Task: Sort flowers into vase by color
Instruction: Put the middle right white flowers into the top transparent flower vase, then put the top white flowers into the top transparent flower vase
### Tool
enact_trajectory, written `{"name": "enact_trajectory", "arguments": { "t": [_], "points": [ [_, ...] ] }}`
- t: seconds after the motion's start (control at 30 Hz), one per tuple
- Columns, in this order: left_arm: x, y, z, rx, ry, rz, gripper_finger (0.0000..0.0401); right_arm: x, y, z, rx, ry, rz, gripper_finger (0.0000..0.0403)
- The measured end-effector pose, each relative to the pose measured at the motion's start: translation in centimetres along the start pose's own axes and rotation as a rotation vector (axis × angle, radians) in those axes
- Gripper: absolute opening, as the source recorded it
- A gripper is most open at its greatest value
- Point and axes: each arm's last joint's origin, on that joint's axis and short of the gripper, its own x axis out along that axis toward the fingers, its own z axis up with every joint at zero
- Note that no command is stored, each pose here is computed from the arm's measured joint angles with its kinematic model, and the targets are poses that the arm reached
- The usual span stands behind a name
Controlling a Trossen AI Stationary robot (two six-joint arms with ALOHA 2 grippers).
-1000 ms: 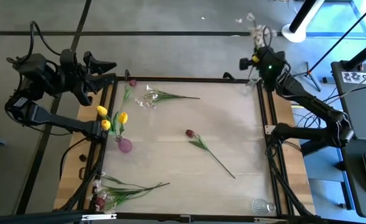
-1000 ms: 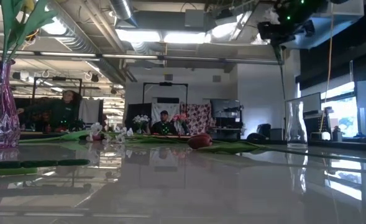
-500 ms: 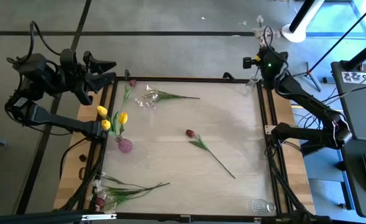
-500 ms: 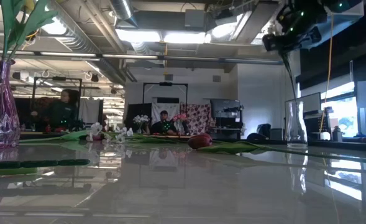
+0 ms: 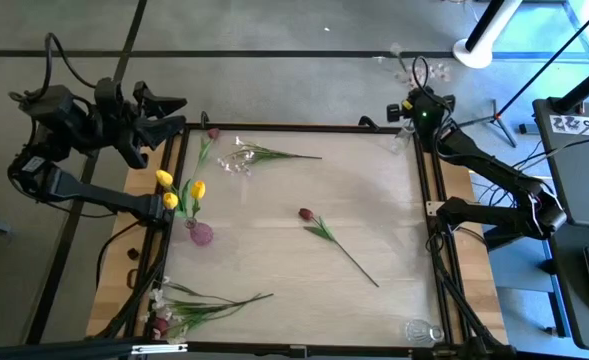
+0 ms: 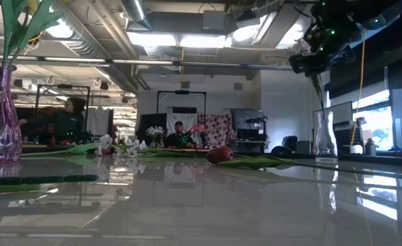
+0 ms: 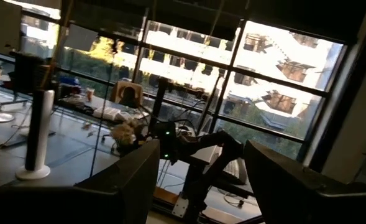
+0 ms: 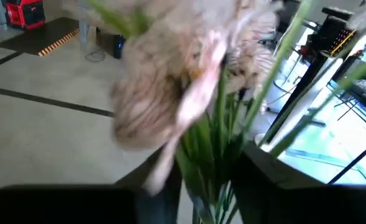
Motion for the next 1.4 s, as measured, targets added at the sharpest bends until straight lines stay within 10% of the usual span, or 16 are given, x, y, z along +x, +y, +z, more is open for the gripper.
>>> {"name": "enact_trajectory", "arguments": {
  "t": [0.37, 1.4],
  "points": [
    [0.0, -0.2, -0.1, -0.005, 0.024, -0.087, 0.0231, -1.7, -0.9, 0.9, -0.072, 0.293, 0.149, 0.0215],
    [-0.1, 0.6, 0.2, 0.106, -0.046, 0.22, 0.0231, -5.6, -2.9, 3.1, 0.124, 0.679, 0.356, 0.0218]
  ]
}}
